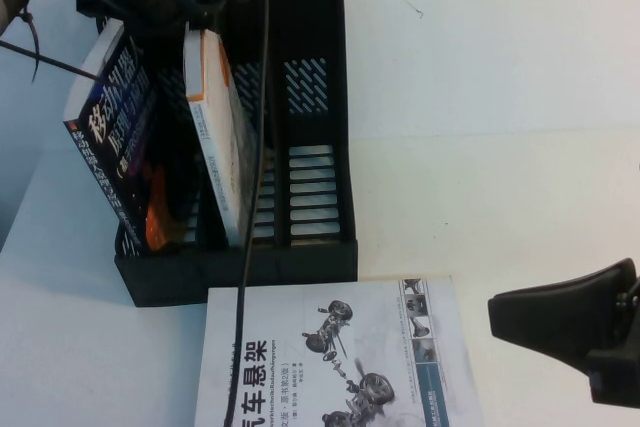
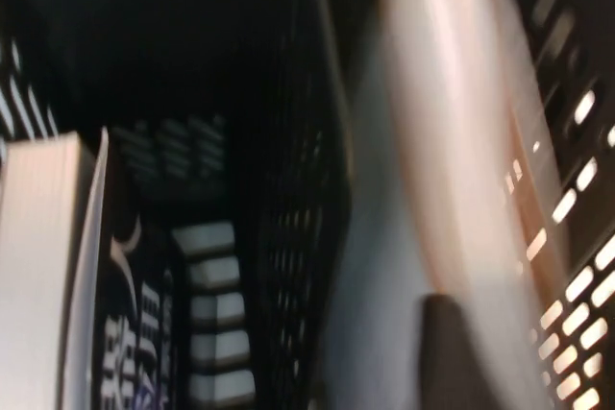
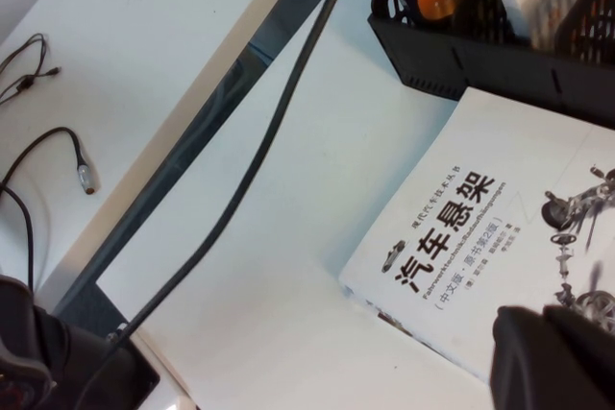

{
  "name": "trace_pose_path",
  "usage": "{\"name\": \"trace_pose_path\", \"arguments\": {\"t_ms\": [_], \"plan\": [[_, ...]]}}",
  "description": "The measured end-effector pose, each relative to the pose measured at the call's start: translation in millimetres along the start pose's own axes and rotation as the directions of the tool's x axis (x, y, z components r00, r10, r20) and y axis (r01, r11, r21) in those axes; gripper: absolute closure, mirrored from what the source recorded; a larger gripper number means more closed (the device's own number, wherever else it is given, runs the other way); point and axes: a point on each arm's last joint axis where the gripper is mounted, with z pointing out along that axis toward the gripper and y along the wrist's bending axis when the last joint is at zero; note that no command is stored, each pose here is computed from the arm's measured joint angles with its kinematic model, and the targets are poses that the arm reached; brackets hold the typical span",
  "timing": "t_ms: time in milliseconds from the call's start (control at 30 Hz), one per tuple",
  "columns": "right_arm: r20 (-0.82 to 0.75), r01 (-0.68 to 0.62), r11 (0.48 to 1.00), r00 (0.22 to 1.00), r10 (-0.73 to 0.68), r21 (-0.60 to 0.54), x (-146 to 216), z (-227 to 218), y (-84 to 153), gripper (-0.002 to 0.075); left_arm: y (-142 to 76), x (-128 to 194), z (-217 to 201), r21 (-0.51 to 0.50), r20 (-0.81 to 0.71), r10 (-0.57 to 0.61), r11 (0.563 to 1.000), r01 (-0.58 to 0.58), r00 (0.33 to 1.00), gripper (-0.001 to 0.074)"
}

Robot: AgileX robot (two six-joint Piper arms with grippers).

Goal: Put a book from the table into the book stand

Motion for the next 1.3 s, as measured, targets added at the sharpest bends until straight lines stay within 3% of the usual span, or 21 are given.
{"name": "trace_pose_path", "arguments": {"t_ms": [100,167,233,367,433,567,667,867,1100,1300], "plan": [[0.0,0.001,1.0,1.0,-0.001,0.0,0,0,0,0.0718,0,0,-1,0.001,0.004,0.002,1.0,-0.002,1.0,0.0288],[-0.002,0.014,1.0,1.0,-0.013,0.007,0,0,-1,0.0718,0,0,-4,-0.002,0.001,0.004,1.0,-0.004,1.0,0.0278],[-0.009,0.054,0.998,0.999,-0.054,0.033,1,-1,-3,0.0718,1,-1,-13,-0.018,0.009,0.019,1.0,-0.019,1.0,0.0335],[-0.018,0.139,0.979,0.99,-0.138,0.15,2,-10,-12,0.0718,5,-7,-56,-0.097,0.067,0.081,0.993,-0.075,0.994,0.0597],[-0.016,0.155,0.96,0.988,-0.156,0.233,3,-20,-17,0.0718,7,-9,-83,-0.147,0.1,0.114,0.984,-0.099,0.988,0.0675],[0.002,0.123,0.882,0.99,-0.14,0.455,8,-51,-30,0.0718,10,-10,-145,-0.199,0.204,0.147,0.974,-0.106,0.968,0.0724],[0.047,0.096,0.806,0.987,-0.152,0.584,14,-79,-34,0.0718,8,-1,-194,-0.166,0.314,0.148,0.981,-0.099,0.938,0.0732],[0.191,0.032,0.795,0.964,-0.184,0.606,46,-114,-32,0.0718,8,55,-239,-0.009,0.48,0.135,0.989,-0.149,0.867,0.0735],[0.274,0.0,0.841,0.945,-0.177,0.541,99,-113,-44,0.0718,39,167,-208,0.042,0.546,0.09,0.99,-0.135,0.833,0.0736],[0.288,-0.007,0.858,0.943,-0.165,0.514,124,-102,-54,0.0718,59,230,-179,0.041,0.554,0.087,0.99,-0.131,0.828,0.0736]]}}
